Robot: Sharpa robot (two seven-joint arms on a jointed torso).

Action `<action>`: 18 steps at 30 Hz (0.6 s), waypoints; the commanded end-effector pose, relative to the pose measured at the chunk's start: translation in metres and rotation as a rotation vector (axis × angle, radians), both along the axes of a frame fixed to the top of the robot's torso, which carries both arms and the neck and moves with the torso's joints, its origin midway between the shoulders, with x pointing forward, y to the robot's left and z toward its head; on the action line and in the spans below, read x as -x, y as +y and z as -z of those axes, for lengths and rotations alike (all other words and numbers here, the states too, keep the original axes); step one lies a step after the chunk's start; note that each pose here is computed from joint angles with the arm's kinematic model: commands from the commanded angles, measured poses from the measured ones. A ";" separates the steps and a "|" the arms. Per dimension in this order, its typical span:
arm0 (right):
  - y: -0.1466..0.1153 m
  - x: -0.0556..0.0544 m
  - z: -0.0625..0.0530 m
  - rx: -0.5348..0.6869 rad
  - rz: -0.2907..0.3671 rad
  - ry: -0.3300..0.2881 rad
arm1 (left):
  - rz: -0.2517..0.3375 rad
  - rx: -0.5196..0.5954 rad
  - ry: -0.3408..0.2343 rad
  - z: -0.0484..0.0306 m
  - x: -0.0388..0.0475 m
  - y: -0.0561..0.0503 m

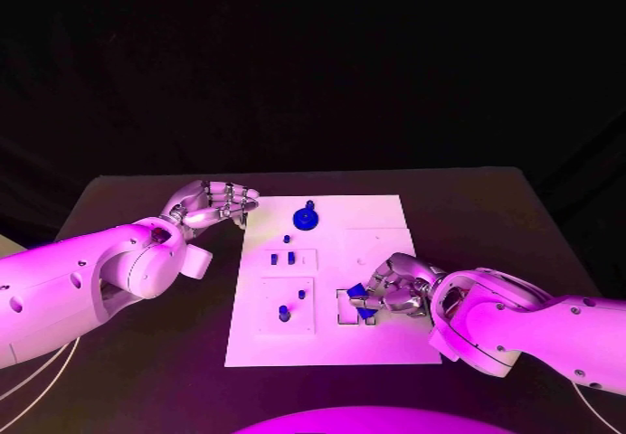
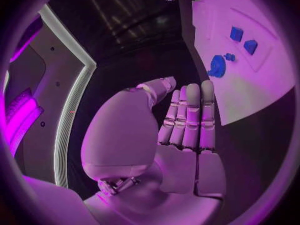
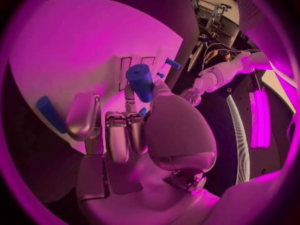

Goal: Assemble the parts on the task board

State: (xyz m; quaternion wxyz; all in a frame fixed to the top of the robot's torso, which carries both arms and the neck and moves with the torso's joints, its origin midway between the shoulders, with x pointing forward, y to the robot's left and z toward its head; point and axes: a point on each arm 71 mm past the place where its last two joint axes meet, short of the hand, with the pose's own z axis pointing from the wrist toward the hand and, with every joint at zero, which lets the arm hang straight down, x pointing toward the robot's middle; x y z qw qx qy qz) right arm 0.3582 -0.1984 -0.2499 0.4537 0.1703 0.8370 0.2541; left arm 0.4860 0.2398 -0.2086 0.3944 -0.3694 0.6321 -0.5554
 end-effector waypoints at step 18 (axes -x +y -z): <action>0.010 -0.006 0.007 0.069 -0.049 -0.023 | 0.005 0.013 0.004 -0.0004 0.0004 -0.001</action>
